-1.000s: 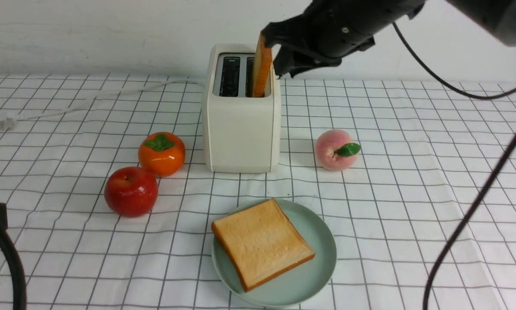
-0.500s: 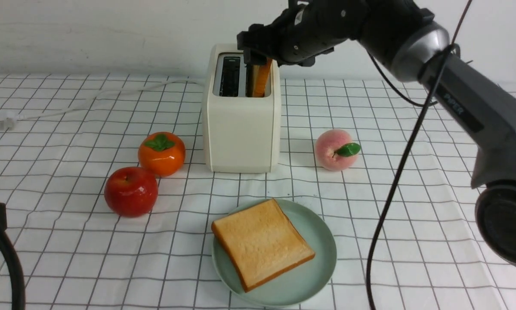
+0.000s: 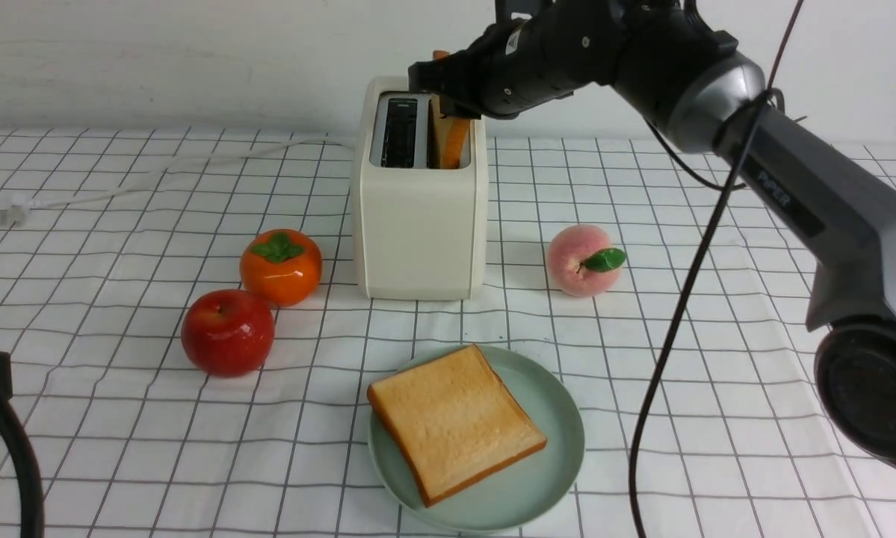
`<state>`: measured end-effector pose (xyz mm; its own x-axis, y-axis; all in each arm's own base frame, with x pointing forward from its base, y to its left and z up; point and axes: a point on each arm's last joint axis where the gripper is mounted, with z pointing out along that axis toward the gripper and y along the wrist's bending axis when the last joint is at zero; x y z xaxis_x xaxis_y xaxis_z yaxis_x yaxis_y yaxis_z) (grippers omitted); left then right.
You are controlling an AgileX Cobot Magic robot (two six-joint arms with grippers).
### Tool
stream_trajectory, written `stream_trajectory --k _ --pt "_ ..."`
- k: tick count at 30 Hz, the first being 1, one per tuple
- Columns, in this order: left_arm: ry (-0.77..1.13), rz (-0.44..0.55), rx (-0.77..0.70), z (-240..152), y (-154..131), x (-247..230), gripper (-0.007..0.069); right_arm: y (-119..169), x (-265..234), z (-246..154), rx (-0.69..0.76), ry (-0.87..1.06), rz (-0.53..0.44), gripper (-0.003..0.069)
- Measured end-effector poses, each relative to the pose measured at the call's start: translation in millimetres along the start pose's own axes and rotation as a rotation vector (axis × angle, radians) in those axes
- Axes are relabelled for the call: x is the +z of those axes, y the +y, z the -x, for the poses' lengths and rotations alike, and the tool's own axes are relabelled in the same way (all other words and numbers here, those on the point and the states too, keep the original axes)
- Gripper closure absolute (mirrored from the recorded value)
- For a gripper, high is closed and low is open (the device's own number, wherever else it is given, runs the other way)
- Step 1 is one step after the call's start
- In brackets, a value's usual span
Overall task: Take toasted bread from bread machine on white checkered table place on plate.
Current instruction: 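Grasp the toast slice in the toaster and pull it up out of the slot with the right gripper, then place the held slice of bread on top of the slice on the plate with the right gripper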
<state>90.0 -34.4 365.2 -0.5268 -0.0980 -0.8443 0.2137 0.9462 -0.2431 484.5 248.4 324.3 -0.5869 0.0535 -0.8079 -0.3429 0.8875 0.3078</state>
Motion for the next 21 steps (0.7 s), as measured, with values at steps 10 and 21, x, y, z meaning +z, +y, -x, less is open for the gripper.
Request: stream_trajectory --k 10,21 --pt "0.0 0.0 0.0 0 0 0 0.0638 40 -142 61 -0.063 -0.075 0.106 0.0554" --pt "0.043 0.012 0.0 -10 3 8 0.0638 41 -225 43 -0.23 0.17 0.046 0.0554"
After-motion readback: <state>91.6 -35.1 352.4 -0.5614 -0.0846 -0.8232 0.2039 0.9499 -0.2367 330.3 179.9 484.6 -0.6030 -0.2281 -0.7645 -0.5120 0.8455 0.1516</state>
